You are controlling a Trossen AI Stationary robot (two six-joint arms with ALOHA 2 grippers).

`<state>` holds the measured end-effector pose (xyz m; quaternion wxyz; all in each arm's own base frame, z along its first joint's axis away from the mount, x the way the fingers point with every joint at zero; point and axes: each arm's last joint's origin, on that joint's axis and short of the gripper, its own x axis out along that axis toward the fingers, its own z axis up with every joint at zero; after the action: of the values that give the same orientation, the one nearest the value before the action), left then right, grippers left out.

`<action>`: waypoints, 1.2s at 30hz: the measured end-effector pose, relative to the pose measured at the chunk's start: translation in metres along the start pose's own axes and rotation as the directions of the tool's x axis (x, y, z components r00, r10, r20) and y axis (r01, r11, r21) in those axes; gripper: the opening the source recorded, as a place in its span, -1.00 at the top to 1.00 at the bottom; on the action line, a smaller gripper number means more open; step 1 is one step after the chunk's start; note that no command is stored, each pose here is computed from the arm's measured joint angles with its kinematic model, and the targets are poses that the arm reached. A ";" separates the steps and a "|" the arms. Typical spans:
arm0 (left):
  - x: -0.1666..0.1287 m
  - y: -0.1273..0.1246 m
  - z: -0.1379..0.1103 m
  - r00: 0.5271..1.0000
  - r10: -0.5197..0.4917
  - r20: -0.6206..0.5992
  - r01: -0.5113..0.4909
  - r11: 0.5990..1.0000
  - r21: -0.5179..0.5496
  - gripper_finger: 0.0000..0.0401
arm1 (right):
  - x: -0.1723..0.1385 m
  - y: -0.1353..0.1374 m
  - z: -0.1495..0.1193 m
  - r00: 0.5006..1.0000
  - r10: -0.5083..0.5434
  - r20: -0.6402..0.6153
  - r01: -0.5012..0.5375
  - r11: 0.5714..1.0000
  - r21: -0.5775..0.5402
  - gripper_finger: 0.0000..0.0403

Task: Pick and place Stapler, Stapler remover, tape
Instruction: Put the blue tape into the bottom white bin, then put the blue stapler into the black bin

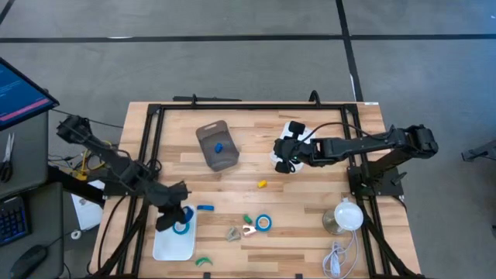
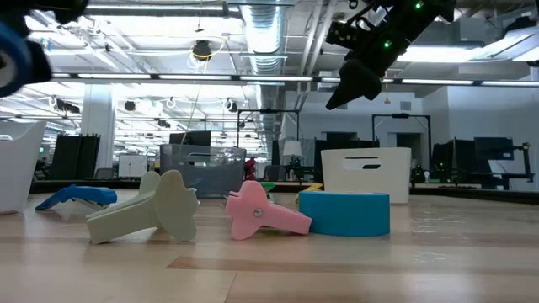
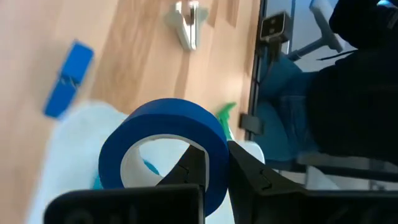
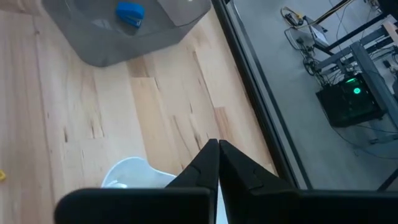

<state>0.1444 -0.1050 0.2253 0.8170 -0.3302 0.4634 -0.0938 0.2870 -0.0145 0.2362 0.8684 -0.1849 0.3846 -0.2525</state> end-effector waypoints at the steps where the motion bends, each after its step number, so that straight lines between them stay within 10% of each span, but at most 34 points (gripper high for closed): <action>1: 0.001 -0.001 -0.002 1.000 -0.001 -0.012 0.001 1.000 -0.018 0.91 | 0.000 0.000 0.000 1.000 0.000 0.002 0.000 1.000 0.001 1.00; 26: 0.056 0.017 -0.017 0.933 0.328 -0.150 -0.348 0.927 -0.140 0.64 | 0.000 0.000 0.000 1.000 0.000 0.004 0.000 1.000 0.002 1.00; 36: 0.040 0.016 -0.004 0.964 0.214 -0.160 -0.246 0.945 -0.215 0.28 | -0.001 0.000 0.004 0.999 -0.001 0.037 0.001 1.000 0.004 1.00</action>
<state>0.1605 -0.1130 0.1861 0.7448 -0.3601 0.5606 0.0354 0.2897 -0.0132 0.2389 0.8755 -0.1882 0.3680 -0.2504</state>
